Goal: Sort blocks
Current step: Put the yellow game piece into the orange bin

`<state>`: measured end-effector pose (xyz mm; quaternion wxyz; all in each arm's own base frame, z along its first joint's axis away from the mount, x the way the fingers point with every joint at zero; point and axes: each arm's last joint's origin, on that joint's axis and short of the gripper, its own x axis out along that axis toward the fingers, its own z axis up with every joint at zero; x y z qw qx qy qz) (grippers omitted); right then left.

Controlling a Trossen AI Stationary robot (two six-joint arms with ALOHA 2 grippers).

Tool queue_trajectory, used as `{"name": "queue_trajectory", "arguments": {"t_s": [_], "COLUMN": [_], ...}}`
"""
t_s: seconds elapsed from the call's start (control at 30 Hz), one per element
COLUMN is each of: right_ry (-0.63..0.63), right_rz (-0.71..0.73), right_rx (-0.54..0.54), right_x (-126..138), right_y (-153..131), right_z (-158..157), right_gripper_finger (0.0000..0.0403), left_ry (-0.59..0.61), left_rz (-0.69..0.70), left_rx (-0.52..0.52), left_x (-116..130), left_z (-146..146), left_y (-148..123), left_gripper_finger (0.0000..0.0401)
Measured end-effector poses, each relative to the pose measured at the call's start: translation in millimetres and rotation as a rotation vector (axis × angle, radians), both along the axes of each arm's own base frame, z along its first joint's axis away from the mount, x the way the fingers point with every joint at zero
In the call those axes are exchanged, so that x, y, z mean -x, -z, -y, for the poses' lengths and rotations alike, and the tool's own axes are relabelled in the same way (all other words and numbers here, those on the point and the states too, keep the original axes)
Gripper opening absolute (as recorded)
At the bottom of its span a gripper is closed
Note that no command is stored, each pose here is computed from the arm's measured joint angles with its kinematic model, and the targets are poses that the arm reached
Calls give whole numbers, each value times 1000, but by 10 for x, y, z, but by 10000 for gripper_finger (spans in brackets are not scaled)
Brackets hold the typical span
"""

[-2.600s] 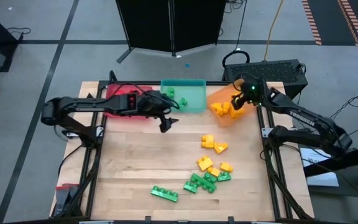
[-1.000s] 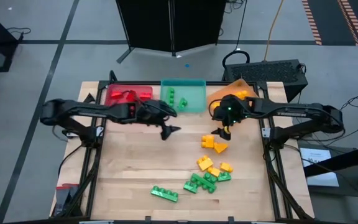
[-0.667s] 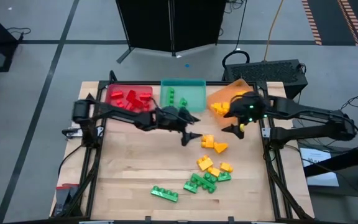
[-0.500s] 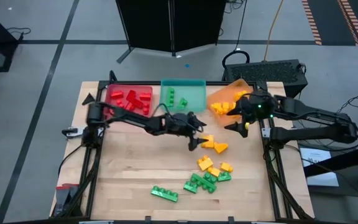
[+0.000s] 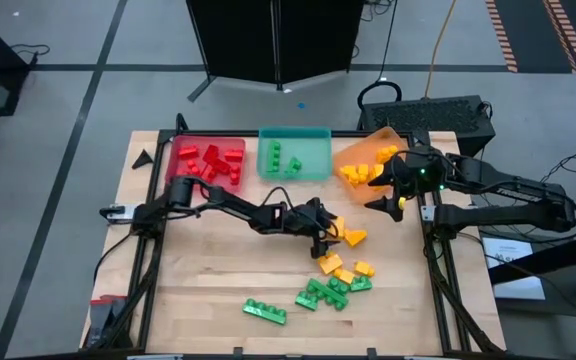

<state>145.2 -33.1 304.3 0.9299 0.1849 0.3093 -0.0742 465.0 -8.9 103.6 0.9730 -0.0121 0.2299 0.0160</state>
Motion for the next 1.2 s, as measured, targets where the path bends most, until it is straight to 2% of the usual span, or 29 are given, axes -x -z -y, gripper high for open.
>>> {"name": "queue_trajectory", "arguments": {"t_s": [0.17,0.23,0.5,0.73,0.8,0.97,1.07,1.2], "right_ry": [0,2,4,9,9,6,5,5], "right_rz": [-6,-5,-4,-4,-4,-5,-4,-4], "right_rx": [-2,-5,-7,-14,-14,-8,-7,-8], "right_x": [3,2,2,2,1,1,1,1], "right_y": [5,5,4,4,4,4,4,4], "right_z": [-1,-1,-1,-1,0,0,0,0], "right_gripper_finger": [357,357,357,357,357,357,357,357], "left_ry": [-60,-81,-101,-191,-205,-228,-242,-273], "left_rz": [-12,-69,-92,-79,-63,42,33,17], "left_rx": [-33,-30,-39,87,65,-92,-156,-152], "left_x": [-12,24,35,45,32,-71,-101,-116], "left_z": [-28,-42,-100,-113,-122,-154,-224,-380], "left_y": [117,208,217,132,56,-306,-326,-228], "left_gripper_finger": [384,384,384,384,384,384,384,384]}}
